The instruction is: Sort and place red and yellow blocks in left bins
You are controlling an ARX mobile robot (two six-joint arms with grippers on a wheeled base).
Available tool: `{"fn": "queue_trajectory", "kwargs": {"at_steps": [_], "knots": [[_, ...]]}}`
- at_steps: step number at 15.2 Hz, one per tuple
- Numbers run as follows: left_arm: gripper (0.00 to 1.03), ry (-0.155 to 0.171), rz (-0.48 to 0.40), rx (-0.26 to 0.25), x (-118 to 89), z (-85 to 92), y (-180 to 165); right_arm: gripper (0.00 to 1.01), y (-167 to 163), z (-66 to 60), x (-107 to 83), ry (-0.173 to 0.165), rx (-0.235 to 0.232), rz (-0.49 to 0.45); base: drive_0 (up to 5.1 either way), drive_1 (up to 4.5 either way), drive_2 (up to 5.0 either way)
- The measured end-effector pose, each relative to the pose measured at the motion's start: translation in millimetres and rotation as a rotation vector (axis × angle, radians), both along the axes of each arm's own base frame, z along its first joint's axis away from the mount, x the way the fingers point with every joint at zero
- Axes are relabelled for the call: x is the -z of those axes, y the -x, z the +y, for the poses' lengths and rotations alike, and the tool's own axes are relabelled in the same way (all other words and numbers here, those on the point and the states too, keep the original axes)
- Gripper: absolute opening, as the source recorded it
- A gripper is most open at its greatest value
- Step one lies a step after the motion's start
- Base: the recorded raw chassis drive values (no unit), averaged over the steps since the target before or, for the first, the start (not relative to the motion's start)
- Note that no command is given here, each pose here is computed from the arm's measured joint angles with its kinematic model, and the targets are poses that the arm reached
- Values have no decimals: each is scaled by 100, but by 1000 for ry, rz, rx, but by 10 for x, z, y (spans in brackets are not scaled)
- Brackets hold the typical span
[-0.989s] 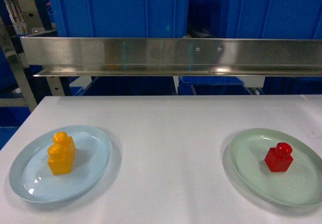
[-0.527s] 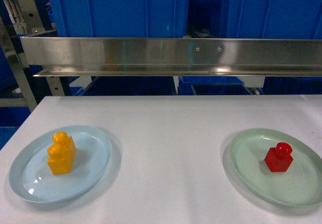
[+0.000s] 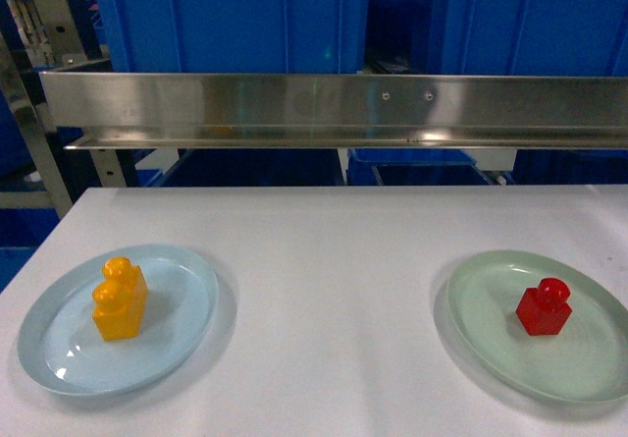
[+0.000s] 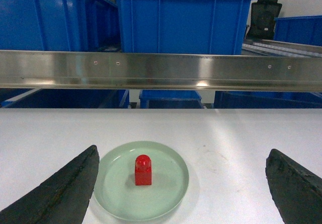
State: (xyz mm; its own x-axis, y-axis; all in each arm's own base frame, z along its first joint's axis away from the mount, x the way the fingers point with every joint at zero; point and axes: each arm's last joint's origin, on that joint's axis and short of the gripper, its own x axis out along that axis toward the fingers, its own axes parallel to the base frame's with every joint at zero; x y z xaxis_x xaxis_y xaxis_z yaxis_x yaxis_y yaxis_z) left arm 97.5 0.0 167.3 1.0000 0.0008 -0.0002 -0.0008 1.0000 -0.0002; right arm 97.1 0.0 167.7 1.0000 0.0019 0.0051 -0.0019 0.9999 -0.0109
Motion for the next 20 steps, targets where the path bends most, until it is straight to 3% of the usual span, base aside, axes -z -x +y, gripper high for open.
{"fn": "queue_trajectory", "kwargs": {"at_steps": [4, 6, 9, 11, 13, 14, 17, 20], "knots": [[98, -4, -41, -11, -70, 94, -71, 98, -87, -2, -55, 0, -15, -5, 0, 0, 0], [98, 7, -45, -12, -173, 170, -138, 98, -161, 1, -200, -1, -19, -25, 0, 0, 0], [98, 43, -64, -1, -530, 303, -249, 98, -289, 15, -571, -2, -27, -78, 0, 0, 0], [98, 92, -84, 32, -941, 455, -467, 98, -459, 51, -857, 1, -46, -98, 0, 0, 0], [98, 65, -160, 47, -1276, 522, -643, 98, -633, 70, -1117, 4, -54, -139, 0, 0, 0], [98, 55, -162, 52, -1297, 535, -704, 98, -711, 91, -1155, 3, -59, -125, 0, 0, 0], [98, 29, -126, 25, -1210, 566, -789, 98, -765, 78, -1124, 0, -5, -103, 0, 0, 0], [98, 16, -138, 25, -1228, 561, -774, 98, -786, 77, -1124, 6, -4, -112, 0, 0, 0]]}}
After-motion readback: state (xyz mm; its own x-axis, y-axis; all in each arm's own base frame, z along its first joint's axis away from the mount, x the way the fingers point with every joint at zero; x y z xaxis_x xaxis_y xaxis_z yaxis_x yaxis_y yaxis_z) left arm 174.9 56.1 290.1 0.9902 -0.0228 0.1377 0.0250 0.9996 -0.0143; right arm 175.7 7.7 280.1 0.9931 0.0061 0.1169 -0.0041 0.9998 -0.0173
